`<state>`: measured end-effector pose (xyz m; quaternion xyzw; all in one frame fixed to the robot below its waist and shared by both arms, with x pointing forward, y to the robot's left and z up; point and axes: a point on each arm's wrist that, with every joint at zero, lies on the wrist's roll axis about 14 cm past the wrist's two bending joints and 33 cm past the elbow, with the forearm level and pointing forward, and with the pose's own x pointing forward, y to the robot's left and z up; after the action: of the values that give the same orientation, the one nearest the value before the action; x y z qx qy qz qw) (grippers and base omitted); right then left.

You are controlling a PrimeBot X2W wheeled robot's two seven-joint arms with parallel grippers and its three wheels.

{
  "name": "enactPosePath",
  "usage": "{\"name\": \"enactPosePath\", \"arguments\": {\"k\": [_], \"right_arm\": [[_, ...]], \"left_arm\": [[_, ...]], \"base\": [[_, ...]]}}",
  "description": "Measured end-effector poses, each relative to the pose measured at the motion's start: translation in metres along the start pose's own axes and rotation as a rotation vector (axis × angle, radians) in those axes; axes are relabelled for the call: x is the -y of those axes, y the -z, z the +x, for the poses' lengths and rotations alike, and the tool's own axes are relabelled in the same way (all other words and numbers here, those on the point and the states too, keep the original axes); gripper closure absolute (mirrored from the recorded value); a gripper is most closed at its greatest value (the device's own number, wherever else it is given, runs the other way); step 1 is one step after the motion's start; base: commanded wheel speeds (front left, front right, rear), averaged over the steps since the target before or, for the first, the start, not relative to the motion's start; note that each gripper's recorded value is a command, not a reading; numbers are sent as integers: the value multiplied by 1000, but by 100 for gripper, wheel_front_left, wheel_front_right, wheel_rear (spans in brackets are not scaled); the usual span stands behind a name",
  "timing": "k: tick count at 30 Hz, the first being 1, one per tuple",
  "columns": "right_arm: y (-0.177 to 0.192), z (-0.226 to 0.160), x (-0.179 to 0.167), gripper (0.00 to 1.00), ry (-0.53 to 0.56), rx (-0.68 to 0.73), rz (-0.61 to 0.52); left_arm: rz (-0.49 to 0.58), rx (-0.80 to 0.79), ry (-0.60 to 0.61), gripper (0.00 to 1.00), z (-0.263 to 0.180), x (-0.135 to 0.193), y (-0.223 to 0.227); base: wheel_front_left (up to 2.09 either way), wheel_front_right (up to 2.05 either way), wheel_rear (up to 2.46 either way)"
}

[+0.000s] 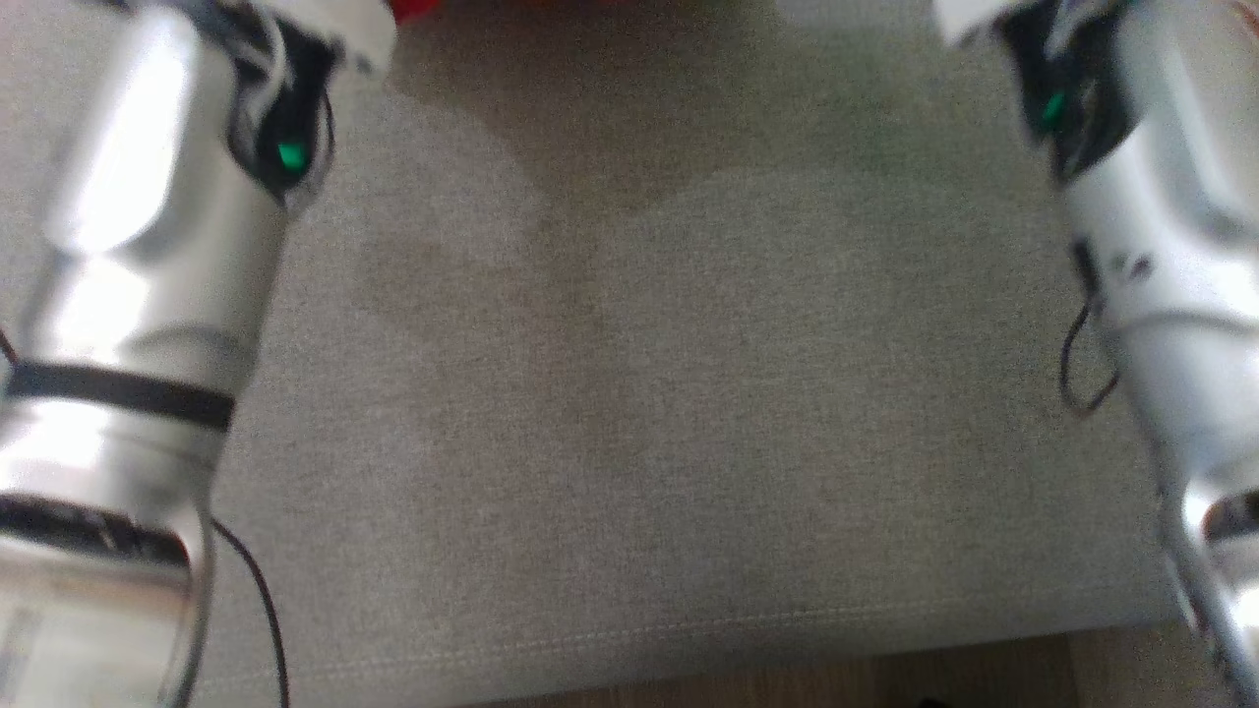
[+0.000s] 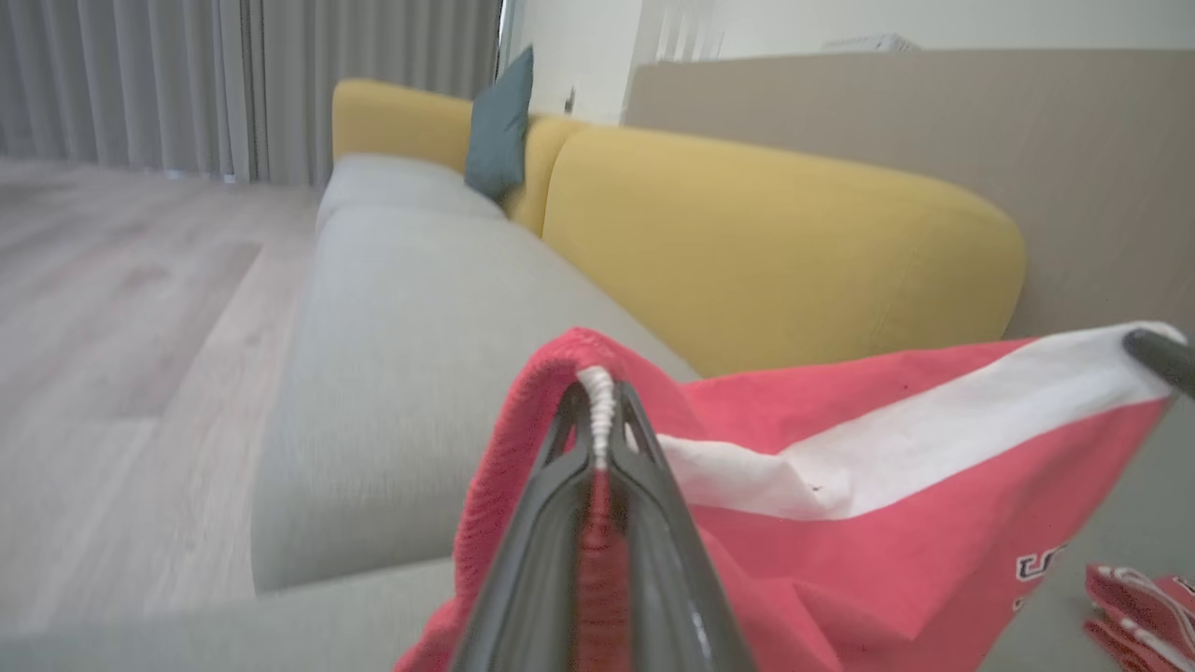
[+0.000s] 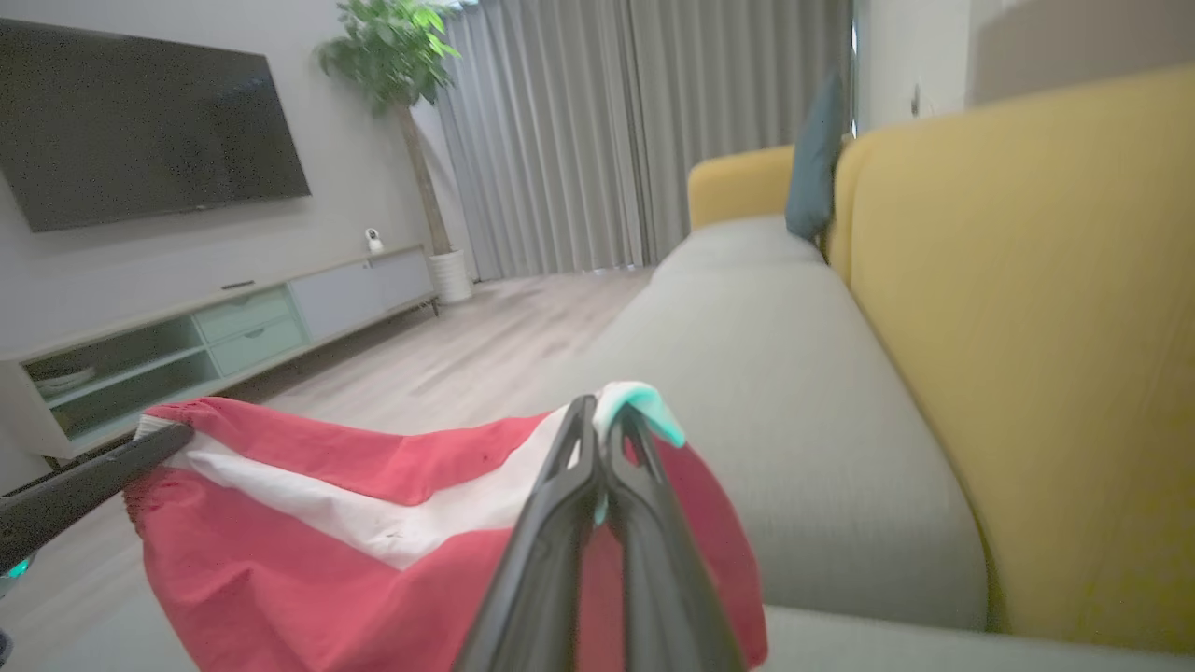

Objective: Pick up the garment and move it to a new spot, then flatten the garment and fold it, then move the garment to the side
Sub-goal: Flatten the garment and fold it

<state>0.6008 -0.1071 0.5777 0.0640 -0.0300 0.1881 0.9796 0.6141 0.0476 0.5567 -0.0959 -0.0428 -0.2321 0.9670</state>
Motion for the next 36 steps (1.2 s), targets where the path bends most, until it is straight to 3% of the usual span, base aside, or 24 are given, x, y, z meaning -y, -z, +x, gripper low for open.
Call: {"name": "enactPosePath", "arguments": {"k": [5,10,17,30,36], "right_arm": [[106,-42,-2,100,42,-198,142],[159,-97,0,100,92,-298,206],[161,-146,3,100,132,-290,224],[138,-263,-18,100,286,-379,283],[124,-289,-27,100,310,-448,277]], "left_arm": [[-101,-164,-45,100,-37,-5,82],[-180,-243,-82,100,-88,1,124],[-205,-257,-61,100,-147,26,131],[-220,-253,-145,100,-244,53,102],[-257,-316,-169,100,-270,67,95]], "base": [[0,0,0],[0,0,0],[0,0,0],[0,0,0],[0,0,0]]}}
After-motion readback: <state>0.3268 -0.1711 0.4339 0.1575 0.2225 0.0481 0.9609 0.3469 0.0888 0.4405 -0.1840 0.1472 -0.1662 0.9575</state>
